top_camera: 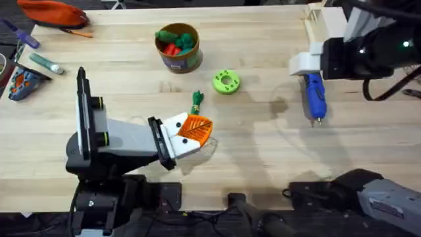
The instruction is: Pick up the gripper from the table and insert it into the empty holder that is missing its gripper. Then pick up a screw, insert it into the mounting hole, and use the screwdriver to tighten it. Finally, clean up the table by picking up the vegetable and placing it into the bucket.
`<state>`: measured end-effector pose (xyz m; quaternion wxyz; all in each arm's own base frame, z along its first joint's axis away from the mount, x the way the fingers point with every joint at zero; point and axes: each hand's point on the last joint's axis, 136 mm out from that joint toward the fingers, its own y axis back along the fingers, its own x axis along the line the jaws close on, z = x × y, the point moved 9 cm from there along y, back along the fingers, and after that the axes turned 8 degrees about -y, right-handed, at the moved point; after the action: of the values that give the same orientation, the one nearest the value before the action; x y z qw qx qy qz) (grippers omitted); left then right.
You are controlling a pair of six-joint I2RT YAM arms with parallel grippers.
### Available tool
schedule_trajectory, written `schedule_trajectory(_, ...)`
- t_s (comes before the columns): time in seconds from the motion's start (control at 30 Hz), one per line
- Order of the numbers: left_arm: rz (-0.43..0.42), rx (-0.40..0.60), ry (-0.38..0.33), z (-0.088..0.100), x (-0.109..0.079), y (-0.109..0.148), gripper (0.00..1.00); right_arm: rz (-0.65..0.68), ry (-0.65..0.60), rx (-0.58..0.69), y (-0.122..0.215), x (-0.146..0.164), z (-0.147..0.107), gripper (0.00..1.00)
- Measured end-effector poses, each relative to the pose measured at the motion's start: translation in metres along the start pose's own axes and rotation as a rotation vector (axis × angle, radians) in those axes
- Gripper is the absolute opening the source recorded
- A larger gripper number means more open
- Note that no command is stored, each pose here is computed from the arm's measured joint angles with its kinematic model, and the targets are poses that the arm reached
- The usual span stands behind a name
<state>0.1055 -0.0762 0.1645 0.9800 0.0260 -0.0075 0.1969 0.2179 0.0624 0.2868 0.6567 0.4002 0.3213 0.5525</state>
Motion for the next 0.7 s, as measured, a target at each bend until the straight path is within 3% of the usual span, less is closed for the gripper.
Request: schedule_trajectory(0.7, 0.0, 0.0, -0.007, 0.0, 0.0, 0.0, 0.009, -0.003, 0.0, -0.002, 0.0001, -0.0002, 0.0001, 0.913)
